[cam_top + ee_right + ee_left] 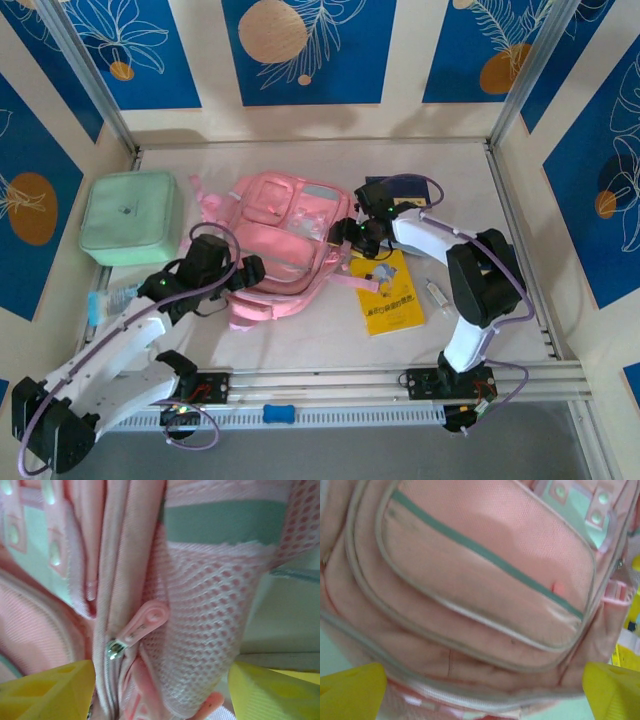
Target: Pack books, pencil case, and school supplies into a backpack
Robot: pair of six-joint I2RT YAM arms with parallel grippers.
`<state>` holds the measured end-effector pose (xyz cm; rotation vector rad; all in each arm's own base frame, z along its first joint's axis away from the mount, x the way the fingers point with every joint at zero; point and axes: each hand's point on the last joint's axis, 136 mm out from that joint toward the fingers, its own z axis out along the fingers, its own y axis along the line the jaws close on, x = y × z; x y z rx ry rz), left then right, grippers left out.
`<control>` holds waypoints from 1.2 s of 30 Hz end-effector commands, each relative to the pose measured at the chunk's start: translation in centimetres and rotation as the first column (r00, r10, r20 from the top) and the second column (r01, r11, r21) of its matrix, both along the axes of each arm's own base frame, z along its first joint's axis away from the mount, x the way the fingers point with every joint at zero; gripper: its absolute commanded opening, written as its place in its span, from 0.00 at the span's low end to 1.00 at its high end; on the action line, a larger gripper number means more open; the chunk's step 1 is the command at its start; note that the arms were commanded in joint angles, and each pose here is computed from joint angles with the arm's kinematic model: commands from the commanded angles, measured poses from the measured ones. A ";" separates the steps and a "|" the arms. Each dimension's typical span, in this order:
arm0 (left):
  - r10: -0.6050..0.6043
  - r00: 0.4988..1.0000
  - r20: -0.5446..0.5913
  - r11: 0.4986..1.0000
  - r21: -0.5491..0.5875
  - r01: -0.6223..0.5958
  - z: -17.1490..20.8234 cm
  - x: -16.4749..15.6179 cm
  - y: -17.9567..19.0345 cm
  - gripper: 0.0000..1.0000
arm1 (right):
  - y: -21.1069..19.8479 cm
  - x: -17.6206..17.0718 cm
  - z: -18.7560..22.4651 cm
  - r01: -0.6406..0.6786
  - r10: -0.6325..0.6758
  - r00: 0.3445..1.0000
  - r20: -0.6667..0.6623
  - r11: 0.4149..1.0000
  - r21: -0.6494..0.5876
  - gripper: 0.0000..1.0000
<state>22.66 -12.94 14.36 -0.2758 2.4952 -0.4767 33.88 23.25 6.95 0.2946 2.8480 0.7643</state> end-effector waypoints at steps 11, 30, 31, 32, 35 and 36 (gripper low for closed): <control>0.029 0.996 -0.087 1.000 -0.003 -0.029 -5.3 -3.6 -2.8 1.00 | 1.8 3.1 -0.8 -0.060 0.059 0.997 0.044 0.998 0.033 0.44; 0.162 0.976 0.148 0.975 0.128 -0.182 -4.4 7.8 0.4 1.00 | 5.4 3.9 9.2 -0.165 0.118 0.975 0.187 0.952 0.258 0.00; 0.154 0.975 0.160 0.974 0.141 -0.177 -3.8 8.7 0.5 0.99 | 5.4 3.9 9.3 -0.141 0.095 0.980 0.173 0.950 0.279 0.00; 0.139 0.977 0.163 0.974 0.154 -0.164 -3.4 9.4 0.4 0.99 | 5.5 3.9 9.5 -0.128 0.079 0.982 0.171 0.946 0.298 0.00; 0.118 0.978 0.170 0.962 0.226 -0.155 -2.3 10.9 0.8 0.99 | 5.3 4.6 9.2 -0.056 0.006 0.986 0.168 0.953 0.297 0.00; 0.117 0.978 0.172 0.958 0.239 -0.157 -1.9 11.3 1.0 0.99 | 5.2 4.9 9.0 -0.027 -0.021 0.987 0.159 0.957 0.289 0.00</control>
